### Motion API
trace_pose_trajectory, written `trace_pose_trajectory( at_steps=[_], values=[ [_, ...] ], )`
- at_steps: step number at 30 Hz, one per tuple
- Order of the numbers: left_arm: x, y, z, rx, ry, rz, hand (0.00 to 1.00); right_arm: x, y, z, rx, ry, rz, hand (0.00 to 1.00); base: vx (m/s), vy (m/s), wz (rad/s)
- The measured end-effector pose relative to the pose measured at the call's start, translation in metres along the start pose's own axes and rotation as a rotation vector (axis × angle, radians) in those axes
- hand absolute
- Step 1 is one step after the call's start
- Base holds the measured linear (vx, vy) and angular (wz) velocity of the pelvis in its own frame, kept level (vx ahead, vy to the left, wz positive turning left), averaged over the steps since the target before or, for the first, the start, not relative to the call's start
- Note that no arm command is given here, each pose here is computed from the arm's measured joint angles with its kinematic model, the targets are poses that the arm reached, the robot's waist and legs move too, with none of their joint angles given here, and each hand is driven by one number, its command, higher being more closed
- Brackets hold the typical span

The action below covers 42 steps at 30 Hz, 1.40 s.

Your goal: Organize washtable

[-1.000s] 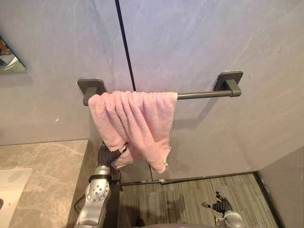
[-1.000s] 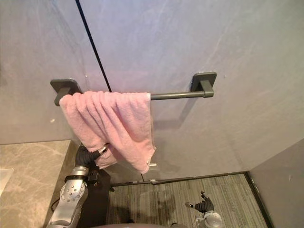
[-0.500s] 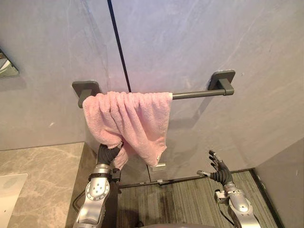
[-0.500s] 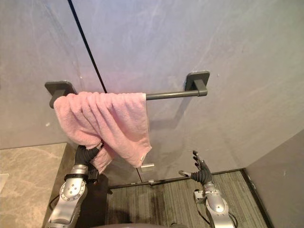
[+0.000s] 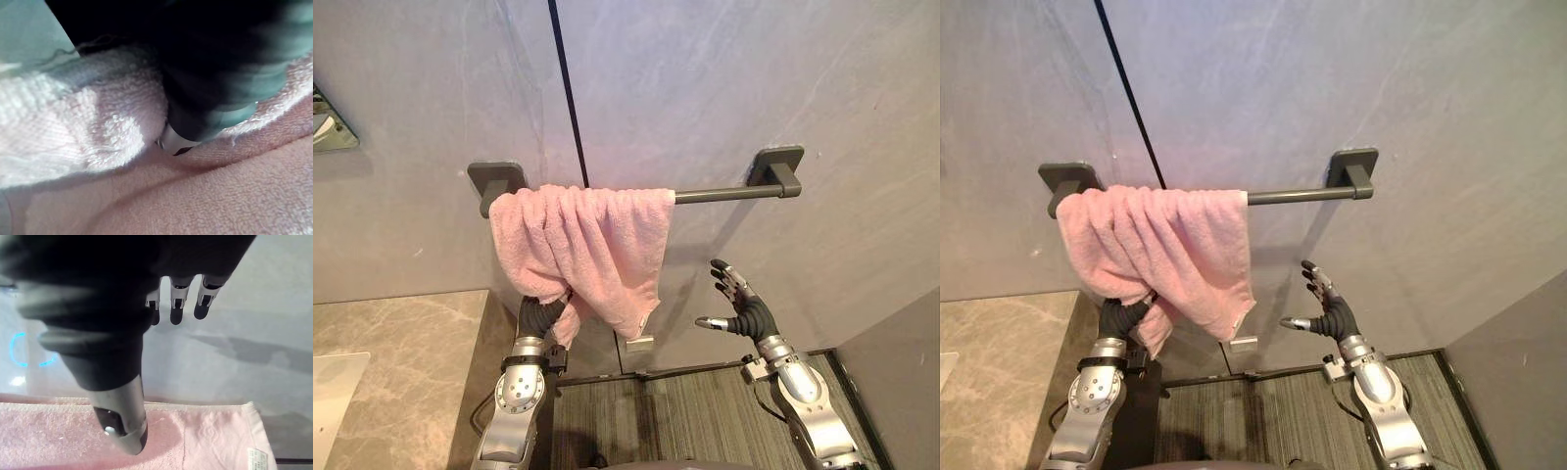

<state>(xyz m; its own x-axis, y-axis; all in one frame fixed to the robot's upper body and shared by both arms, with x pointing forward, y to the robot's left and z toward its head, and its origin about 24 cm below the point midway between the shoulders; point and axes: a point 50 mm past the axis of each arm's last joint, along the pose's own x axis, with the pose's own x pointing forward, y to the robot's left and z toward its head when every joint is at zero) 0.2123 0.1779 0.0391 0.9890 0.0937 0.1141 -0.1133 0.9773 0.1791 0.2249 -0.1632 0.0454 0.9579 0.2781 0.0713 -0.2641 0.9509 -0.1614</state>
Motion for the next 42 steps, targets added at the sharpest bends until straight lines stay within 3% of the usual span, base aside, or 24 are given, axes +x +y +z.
trace_pose_trajectory(
  at_steps=[9,19,20,42],
  values=[
    [-0.001,-0.008,0.001,-0.029,-0.003,-0.016,1.0,0.021,0.005,0.013,-0.024,-0.063,0.021,0.0,0.0,-0.008,0.06],
    [-0.003,-0.025,0.002,-0.07,-0.008,-0.086,1.0,0.045,0.028,0.006,-0.055,-0.03,0.154,0.0,-0.01,-0.014,0.05],
    [-0.003,-0.025,0.002,-0.074,-0.006,-0.087,1.0,0.048,0.03,0.004,-0.058,-0.022,0.161,1.0,-0.01,-0.013,0.07],
    [-0.005,-0.028,-0.001,-0.071,-0.006,-0.125,1.0,0.07,0.045,0.016,-0.052,-0.069,0.205,1.0,-0.02,-0.004,0.02]
  ],
)
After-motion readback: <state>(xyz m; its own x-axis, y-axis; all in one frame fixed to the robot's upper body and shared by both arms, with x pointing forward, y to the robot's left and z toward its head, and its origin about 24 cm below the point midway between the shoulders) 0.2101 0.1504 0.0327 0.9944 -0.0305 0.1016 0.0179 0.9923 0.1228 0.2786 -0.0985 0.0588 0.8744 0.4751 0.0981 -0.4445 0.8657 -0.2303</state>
